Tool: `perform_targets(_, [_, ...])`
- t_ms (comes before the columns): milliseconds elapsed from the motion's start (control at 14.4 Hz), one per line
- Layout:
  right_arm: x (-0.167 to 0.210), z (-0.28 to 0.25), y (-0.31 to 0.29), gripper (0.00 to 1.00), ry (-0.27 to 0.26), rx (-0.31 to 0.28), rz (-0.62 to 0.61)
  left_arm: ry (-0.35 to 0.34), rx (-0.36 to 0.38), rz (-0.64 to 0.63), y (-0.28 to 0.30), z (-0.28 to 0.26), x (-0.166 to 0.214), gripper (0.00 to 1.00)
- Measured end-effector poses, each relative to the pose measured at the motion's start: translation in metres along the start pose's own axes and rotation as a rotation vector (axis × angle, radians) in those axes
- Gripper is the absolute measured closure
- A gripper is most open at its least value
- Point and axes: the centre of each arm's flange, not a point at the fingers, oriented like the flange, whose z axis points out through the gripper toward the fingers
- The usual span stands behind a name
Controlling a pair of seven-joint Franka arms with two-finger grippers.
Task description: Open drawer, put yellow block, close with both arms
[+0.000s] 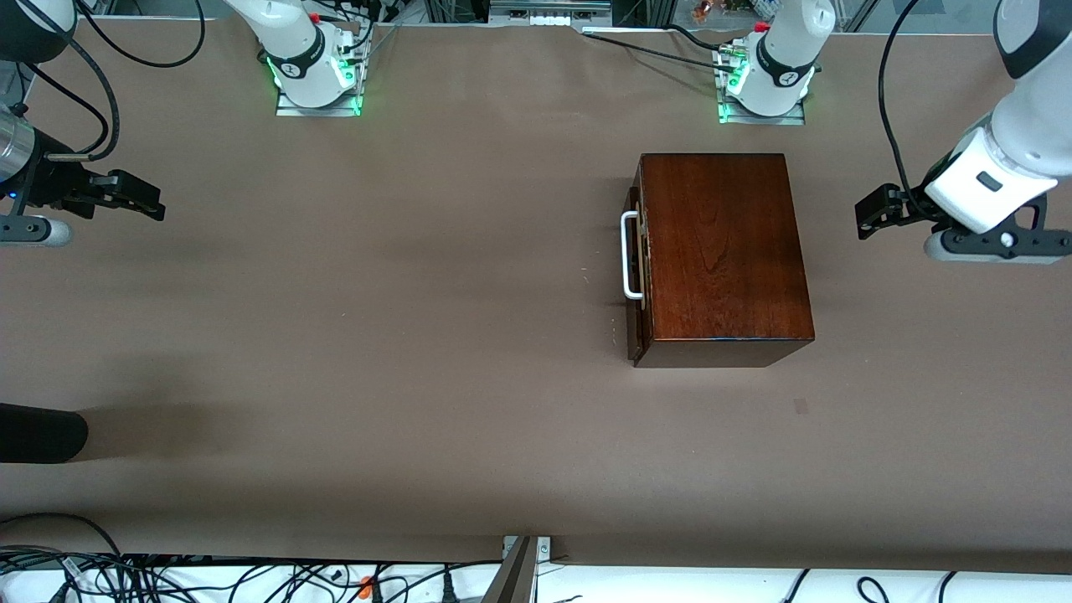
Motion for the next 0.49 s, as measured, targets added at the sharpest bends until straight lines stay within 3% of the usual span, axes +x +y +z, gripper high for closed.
perform_targets(278, [-0.002, 0.003, 0.0, 0.0, -0.019, 0.0, 0.0, 0.001, -0.001, -0.012, -0.004, 0.002, -0.014, 0.0])
perform_targets(487, [-0.003, 0.016, 0.0, 0.0, -0.086, 0.0, 0.0, -0.006, 0.001, -0.004, 0.0, 0.004, -0.015, 0.0])
